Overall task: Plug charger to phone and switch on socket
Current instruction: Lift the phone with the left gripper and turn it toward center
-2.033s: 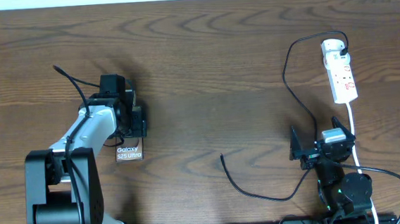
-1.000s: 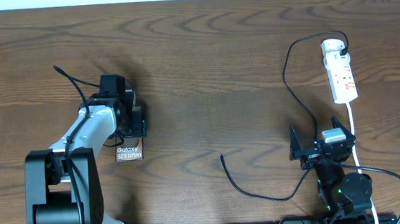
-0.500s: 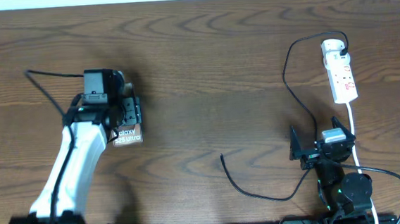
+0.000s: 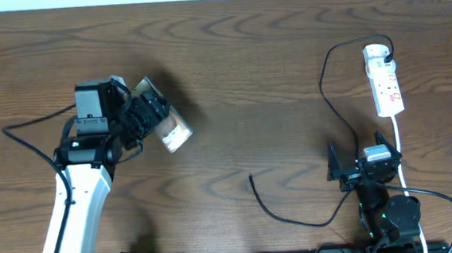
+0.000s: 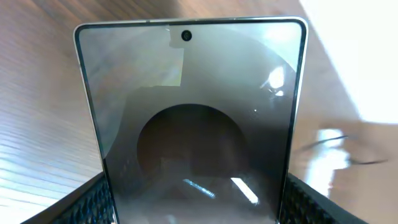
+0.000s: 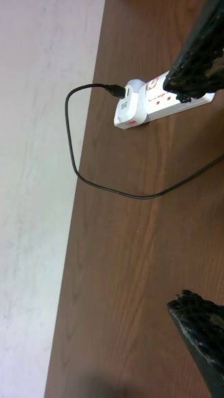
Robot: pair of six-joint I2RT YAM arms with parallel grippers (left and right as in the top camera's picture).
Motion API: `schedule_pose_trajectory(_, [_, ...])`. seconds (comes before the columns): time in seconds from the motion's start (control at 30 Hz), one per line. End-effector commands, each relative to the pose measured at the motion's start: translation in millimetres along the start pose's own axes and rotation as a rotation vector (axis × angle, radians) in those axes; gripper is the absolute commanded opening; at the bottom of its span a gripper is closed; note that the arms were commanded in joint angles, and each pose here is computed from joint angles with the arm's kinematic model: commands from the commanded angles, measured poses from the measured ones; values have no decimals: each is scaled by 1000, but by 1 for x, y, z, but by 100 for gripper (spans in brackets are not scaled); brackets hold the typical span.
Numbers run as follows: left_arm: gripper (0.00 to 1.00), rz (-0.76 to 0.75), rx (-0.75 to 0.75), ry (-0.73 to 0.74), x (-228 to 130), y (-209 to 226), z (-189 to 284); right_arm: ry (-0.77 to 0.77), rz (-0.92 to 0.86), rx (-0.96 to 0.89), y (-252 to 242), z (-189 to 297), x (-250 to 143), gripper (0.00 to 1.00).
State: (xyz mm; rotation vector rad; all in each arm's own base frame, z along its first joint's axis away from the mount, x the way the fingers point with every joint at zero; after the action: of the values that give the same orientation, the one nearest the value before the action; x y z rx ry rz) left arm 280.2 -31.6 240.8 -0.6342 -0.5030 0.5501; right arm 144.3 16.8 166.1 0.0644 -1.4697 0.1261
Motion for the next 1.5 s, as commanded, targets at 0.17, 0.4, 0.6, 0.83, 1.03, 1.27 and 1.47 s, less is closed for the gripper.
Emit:
schedule_pose_trajectory(0.17, [7,723,-255,265,6,-21,23,-1,-11,3,1,0,-1,99])
schedule_pose_trajectory(0.4, [7,951,-328,540,1,-28,35,-1,-11,3,1,0,-1,99])
schedule_pose_trajectory(0.6, [8,932,-366,644,-3,-32,40,-1,-11,3,1,0,-1,99])
schedule_pose_trajectory(0.83, [7,917,-390,709,-6,-34,44,-1,-11,3,1,0,-1,99])
schedule_pose_trajectory(1.03, [8,918,-387,703,-6,-34,43,-1,-11,3,1,0,-1,99])
schedule_pose_trajectory(1.27, [7,924,-379,677,-5,-33,42,-1,-11,3,1,0,-1,99])
schedule_pose_trajectory(1.47, [8,894,-338,508,2,-27,35,-1,-11,3,1,0,-1,99])
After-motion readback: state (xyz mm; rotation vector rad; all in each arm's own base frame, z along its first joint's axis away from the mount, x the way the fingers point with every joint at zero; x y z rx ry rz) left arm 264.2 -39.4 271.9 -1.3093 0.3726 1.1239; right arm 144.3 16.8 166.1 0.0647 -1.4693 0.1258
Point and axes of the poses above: each gripper's point midway between its finger pads, its own z axis back along the fingers, its own y axis along the line the jaws close on, x = y × z, the point moved 10 cm from there along z, back along the fingers, and after that the axes turned 3 degrees about -z, right-handed, at the moved point
